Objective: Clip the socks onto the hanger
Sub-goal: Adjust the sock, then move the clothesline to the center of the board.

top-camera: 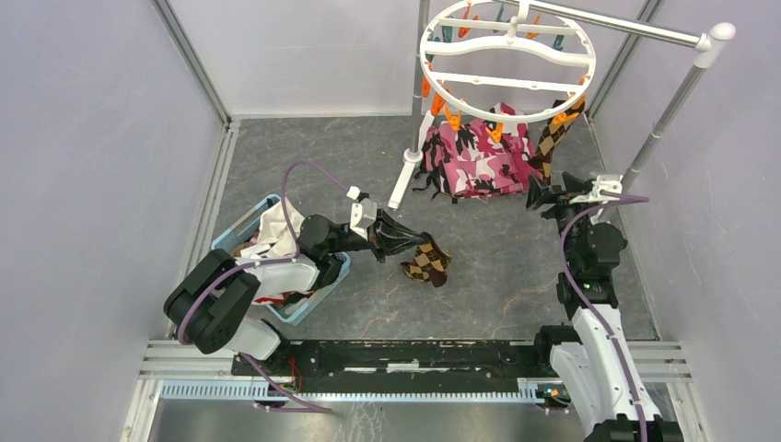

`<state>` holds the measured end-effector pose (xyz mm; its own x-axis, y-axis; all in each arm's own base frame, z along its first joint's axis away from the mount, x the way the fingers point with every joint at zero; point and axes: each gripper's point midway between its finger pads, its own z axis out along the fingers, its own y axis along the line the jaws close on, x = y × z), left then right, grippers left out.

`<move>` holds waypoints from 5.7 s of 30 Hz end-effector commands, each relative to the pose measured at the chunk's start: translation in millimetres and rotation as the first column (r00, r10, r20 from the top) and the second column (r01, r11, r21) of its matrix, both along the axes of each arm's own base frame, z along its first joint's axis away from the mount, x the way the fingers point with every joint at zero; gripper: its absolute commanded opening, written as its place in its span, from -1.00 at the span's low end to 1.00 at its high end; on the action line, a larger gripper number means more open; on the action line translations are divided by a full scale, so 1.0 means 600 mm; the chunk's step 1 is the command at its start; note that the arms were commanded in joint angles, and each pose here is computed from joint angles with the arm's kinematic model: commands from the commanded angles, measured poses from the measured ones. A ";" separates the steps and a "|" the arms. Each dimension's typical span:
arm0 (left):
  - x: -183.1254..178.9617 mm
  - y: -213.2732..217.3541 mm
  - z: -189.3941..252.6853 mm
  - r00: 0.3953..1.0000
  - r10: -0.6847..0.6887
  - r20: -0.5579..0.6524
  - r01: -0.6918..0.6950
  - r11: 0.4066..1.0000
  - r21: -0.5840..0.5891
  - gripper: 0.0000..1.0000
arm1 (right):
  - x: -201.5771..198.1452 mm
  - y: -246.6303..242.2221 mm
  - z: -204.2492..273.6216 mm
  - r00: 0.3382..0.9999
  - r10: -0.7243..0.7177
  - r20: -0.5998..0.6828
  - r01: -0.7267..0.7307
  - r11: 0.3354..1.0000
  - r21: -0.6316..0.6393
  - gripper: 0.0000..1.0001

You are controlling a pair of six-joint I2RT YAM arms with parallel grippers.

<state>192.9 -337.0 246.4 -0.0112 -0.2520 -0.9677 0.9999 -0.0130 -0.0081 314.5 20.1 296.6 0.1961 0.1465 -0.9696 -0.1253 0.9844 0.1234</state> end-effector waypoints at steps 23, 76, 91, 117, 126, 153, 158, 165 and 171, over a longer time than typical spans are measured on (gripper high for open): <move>0.008 -0.002 0.028 0.994 0.034 0.102 -0.032 0.999 -0.015 -0.96 | 0.011 -0.022 0.151 0.928 0.069 0.365 -0.096 0.994 0.056 0.53; 0.058 -0.041 0.056 0.980 0.135 -0.146 -0.146 0.987 -0.070 -0.95 | -0.186 0.314 -0.062 0.595 0.802 0.048 -0.750 0.577 -0.323 0.39; 0.062 -0.043 0.054 0.978 0.141 -0.154 -0.151 0.987 -0.058 -0.96 | -0.179 0.312 -0.028 0.666 0.738 0.109 -0.664 0.652 -0.366 -0.07; 0.232 0.065 0.043 0.846 0.471 -0.250 -0.501 0.862 -0.070 0.99 | -0.133 0.233 -0.044 0.870 0.493 0.019 -0.473 0.844 -0.255 -1.00; 0.453 0.062 0.006 0.620 0.769 -0.155 -0.768 0.635 0.082 0.97 | -0.118 0.189 -0.059 0.936 0.353 -0.003 -0.346 0.914 -0.213 -1.00; 0.685 0.004 -0.047 0.490 0.869 -0.060 -0.870 0.492 0.028 -0.26 | -0.125 0.179 -0.072 0.941 0.338 -0.013 -0.333 0.920 -0.205 -1.00; 0.667 0.032 -0.017 0.449 0.892 -0.044 -0.893 0.449 -0.011 -0.72 | -0.124 0.177 -0.078 0.943 0.332 -0.022 -0.329 0.921 -0.209 -1.00; 0.628 0.116 0.017 0.383 0.923 -0.035 -0.923 0.381 -0.049 -0.83 | -0.125 0.176 -0.079 0.944 0.329 -0.024 -0.326 0.921 -0.211 -1.00; 0.603 0.203 0.014 0.331 0.944 -0.007 -0.943 0.330 -0.030 -0.84 | -0.125 0.176 -0.079 0.944 0.330 -0.023 -0.327 0.921 -0.212 -1.00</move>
<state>558.0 -269.2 193.6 0.1127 -0.0802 -0.9904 0.4348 0.9002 -0.0235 239.8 128.0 244.3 0.1725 -0.0180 -0.9848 -0.4582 0.8836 -0.0964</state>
